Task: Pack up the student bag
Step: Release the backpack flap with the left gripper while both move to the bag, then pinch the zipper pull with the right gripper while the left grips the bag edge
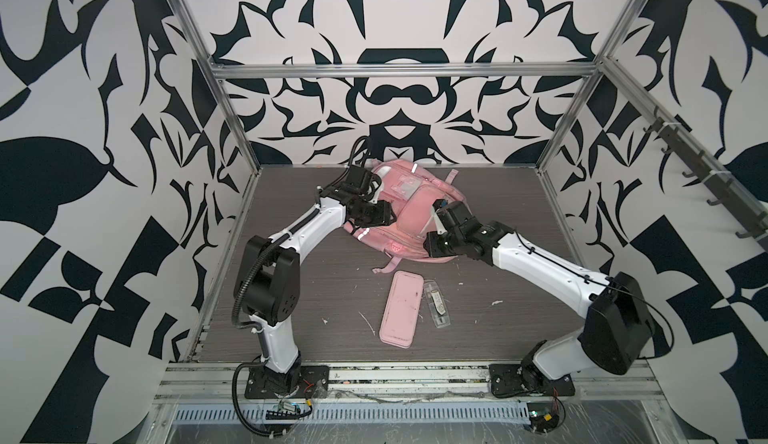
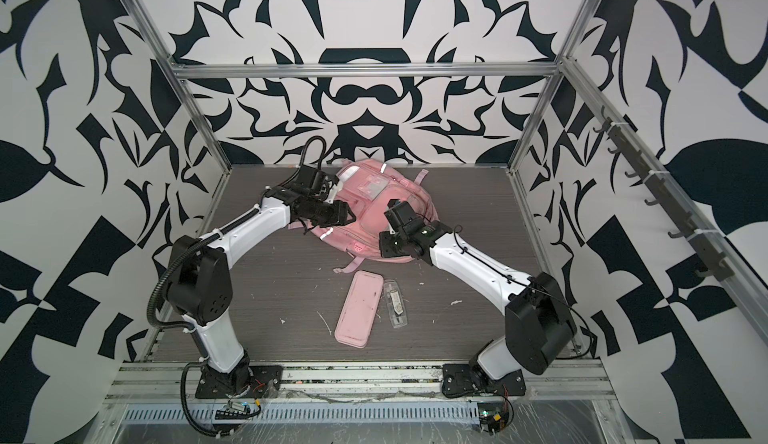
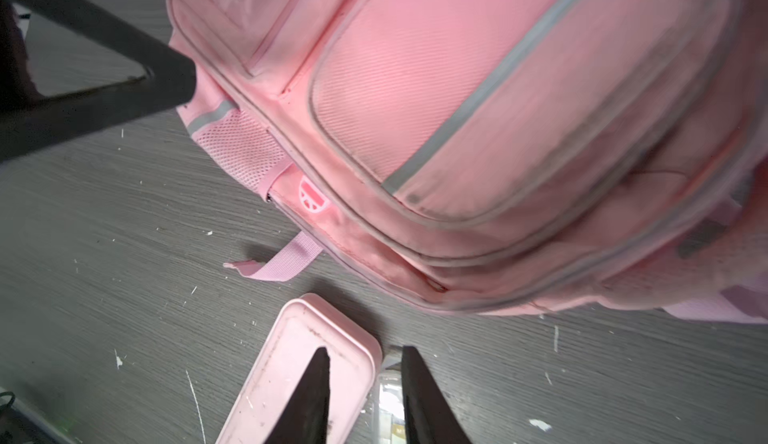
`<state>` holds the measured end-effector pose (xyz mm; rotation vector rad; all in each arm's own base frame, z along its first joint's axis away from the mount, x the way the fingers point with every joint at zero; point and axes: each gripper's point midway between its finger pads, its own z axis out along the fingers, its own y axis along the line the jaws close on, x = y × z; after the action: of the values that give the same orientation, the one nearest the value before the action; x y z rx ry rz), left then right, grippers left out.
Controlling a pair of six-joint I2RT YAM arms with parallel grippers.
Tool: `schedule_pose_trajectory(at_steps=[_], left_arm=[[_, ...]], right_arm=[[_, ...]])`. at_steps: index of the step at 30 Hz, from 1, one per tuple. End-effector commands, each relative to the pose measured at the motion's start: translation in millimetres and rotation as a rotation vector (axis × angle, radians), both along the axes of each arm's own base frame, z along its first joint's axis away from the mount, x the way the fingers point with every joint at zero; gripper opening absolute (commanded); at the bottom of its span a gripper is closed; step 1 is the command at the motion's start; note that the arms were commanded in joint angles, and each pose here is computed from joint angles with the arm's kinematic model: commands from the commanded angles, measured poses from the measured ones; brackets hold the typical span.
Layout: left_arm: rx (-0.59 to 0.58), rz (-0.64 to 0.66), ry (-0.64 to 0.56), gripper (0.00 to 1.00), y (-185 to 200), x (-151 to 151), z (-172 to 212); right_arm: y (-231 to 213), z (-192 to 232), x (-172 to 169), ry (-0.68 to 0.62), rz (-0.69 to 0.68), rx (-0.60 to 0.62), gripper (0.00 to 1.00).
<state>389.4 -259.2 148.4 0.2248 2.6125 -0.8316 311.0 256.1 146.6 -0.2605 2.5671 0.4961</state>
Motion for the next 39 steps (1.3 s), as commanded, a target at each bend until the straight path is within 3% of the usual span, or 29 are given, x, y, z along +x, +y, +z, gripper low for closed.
schedule_pose_trajectory(at_steps=[1, 11, 22, 29, 39], left_arm=[[-0.080, 0.065, 0.056, 0.55, 6, -8, -5], [-0.169, 0.230, 0.207, 0.54, 51, -23, -44], [-0.178, 0.248, 0.273, 0.54, 49, -26, -73], [-0.164, 0.243, 0.266, 0.53, 48, -19, -78], [-0.155, 0.246, 0.289, 0.51, 49, -21, -89]], right_arm=[[31, 19, 10, -0.092, 0.057, 0.013, 0.31], [90, -16, 2, -0.058, 0.172, -0.026, 0.26], [116, -47, 8, -0.002, 0.216, -0.036, 0.26], [115, -61, 17, -0.009, 0.220, -0.112, 0.33], [117, -77, 27, -0.017, 0.234, -0.176, 0.34]])
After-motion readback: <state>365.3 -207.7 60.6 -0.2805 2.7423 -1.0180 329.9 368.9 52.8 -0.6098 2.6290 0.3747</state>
